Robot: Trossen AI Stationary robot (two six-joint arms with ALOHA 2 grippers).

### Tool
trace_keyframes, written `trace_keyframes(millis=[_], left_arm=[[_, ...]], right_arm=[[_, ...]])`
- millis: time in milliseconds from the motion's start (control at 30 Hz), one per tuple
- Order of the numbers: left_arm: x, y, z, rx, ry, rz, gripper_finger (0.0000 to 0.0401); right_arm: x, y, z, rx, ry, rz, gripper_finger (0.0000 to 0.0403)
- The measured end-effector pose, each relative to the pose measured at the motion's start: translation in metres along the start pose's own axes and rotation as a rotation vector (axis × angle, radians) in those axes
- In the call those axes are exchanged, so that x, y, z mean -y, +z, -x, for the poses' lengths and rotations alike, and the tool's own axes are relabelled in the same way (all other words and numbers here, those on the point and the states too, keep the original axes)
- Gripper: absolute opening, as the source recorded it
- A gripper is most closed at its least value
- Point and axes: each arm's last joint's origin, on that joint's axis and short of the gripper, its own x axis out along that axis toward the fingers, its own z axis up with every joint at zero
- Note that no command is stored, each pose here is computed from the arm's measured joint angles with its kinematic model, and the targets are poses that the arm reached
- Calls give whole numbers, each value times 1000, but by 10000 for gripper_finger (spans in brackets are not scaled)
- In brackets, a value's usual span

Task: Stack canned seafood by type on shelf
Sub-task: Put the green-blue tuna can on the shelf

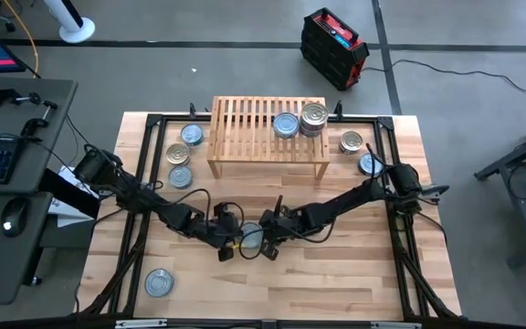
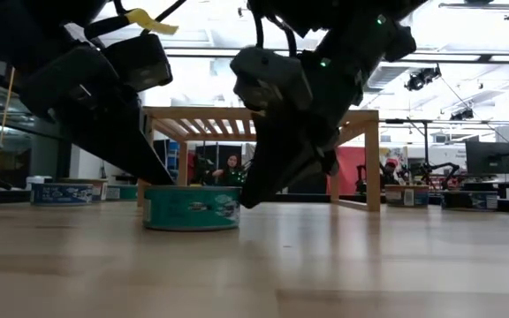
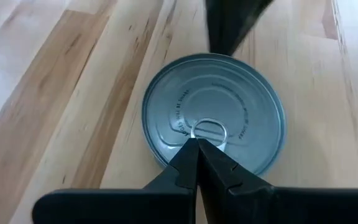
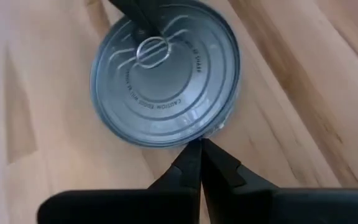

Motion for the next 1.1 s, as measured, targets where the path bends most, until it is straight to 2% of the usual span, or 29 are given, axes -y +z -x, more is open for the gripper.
trace_keyframes(millis=[300, 467, 600, 667, 800, 967, 1100], left_arm=[[-1, 0, 0, 2, 5, 17, 1], [-1, 0, 0, 8, 15, 11, 1], [-1, -7, -2, -50, -23, -21, 0], [1, -2, -1, -21, -30, -9, 0], [-2, -5, -1, -41, -3, -22, 0], [-12, -3, 24, -125, 48, -28, 0], [-22, 1, 56, -147, 89, 9, 0]], right_arm=[[-15, 14, 13, 6, 78, 40, 0], [-23, 26, 21, 59, 110, 44, 0], [-23, 35, 24, 115, 59, 55, 0], [-20, 37, 23, 126, 30, 52, 0], [-21, 42, 26, 130, 56, 48, 0], [-19, 52, 38, 129, 64, 124, 0], [-29, 74, 56, 126, 181, 244, 2]])
